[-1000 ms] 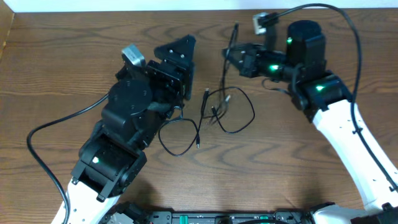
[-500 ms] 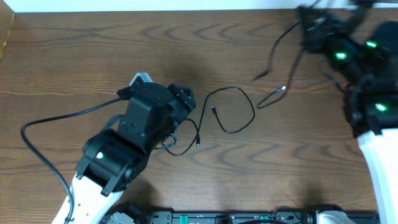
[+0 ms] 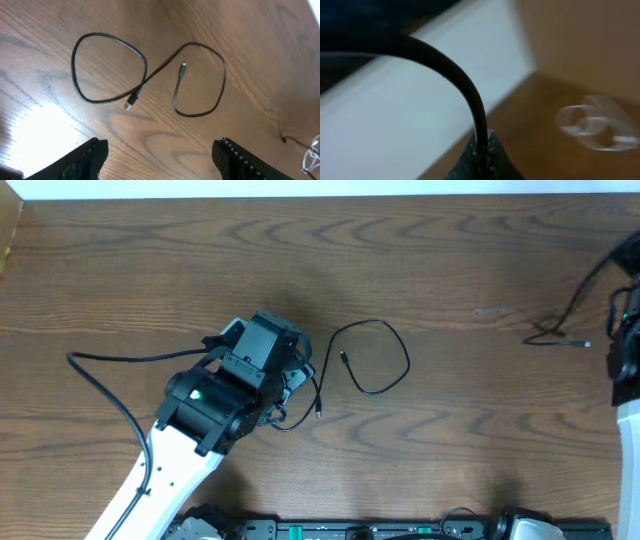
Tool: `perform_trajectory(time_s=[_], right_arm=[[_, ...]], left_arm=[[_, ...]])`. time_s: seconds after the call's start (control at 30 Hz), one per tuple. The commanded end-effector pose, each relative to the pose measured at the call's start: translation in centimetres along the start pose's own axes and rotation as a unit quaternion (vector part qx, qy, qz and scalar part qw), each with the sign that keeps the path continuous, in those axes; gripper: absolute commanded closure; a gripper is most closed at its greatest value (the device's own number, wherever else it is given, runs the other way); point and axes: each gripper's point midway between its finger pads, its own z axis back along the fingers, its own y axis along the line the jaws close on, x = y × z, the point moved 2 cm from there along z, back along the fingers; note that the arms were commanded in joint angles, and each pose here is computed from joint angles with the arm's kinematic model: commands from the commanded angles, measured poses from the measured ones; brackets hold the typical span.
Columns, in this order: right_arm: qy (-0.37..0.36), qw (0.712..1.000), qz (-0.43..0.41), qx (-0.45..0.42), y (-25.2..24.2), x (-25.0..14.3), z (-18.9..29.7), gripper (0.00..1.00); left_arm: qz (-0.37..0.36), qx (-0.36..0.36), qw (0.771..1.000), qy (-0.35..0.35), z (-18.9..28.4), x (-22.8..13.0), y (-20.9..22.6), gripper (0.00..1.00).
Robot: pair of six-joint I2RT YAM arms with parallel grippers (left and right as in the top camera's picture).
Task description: Untangle cables
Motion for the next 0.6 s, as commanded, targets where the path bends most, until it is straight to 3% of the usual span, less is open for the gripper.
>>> perform_trajectory(time_s=[0.0, 0.33, 0.57], right_arm=[[-0.065, 0.982, 0.030, -0.175, -6.9, 2.7, -0.3, 0.99], [-0.063, 0.934, 0.042, -0.350, -16.5, 2.5, -2.6, 0.99], [0.011, 0.886, 0.074, -0.457, -23.6, -0.9, -3.9, 0.99]], left_arm=[[-0.007, 0.016, 1.000, -0.004, -0.5, 0.2, 0.2, 0.28], [-0.009, 0.033, 0.999, 0.004, -0.5, -0.1, 0.9, 0.28], [-0.009, 0.034, 0.999, 0.004, -0.5, -0.1, 1.0, 0.28]])
